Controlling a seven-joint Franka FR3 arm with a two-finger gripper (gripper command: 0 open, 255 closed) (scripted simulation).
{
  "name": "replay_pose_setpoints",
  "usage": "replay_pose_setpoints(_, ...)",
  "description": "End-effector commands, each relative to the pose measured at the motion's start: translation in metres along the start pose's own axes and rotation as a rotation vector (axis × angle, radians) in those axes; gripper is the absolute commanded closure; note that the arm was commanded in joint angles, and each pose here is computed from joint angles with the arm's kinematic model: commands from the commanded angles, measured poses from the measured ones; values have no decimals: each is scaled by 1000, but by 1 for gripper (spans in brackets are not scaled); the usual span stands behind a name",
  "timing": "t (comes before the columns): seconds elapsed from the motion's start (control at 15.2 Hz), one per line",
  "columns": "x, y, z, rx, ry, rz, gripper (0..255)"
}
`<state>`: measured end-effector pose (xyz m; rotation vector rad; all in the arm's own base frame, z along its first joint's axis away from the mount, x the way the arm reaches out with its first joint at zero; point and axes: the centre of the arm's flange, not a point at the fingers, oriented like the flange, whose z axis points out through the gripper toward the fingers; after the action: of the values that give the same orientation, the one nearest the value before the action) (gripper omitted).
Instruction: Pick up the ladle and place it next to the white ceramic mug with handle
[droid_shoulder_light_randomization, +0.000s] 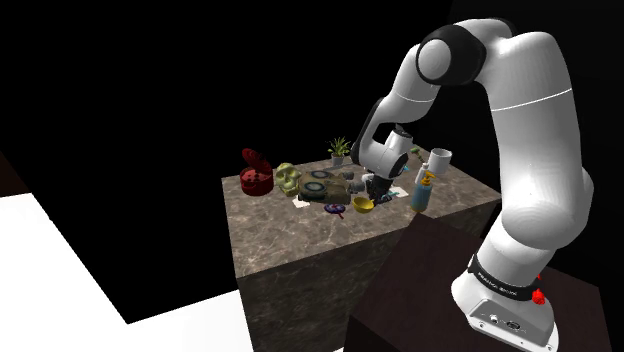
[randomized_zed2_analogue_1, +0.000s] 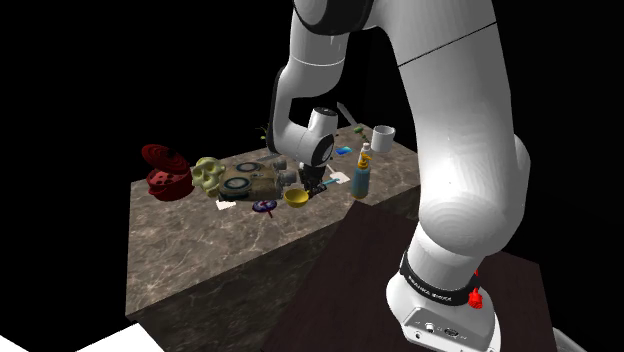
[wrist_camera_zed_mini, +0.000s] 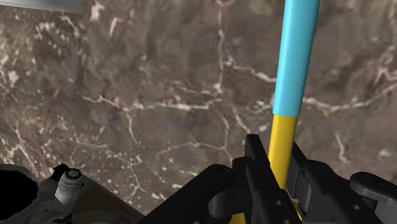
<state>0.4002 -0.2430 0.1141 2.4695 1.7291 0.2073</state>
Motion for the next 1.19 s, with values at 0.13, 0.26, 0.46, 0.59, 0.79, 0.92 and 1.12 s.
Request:
replay_pose_setpoints(0.13, 0, 0, 0, 0, 0, 0, 255)
replay_pose_setpoints(0.26, 0, 0, 0, 0, 0, 0, 255)
replay_pose_setpoints(0.46, 1, 2, -10, 0, 0, 0, 255)
replay_pose_setpoints(0.59, 1, 4, -21, 0, 0, 0, 255)
replay_pose_setpoints(0.79, 2, 6, -36, 0, 0, 0, 255)
replay_pose_setpoints(0.92, 2, 8, -47, 0, 0, 0, 255)
replay_pose_setpoints(1.12, 3, 11, -62, 0, 0, 0, 255)
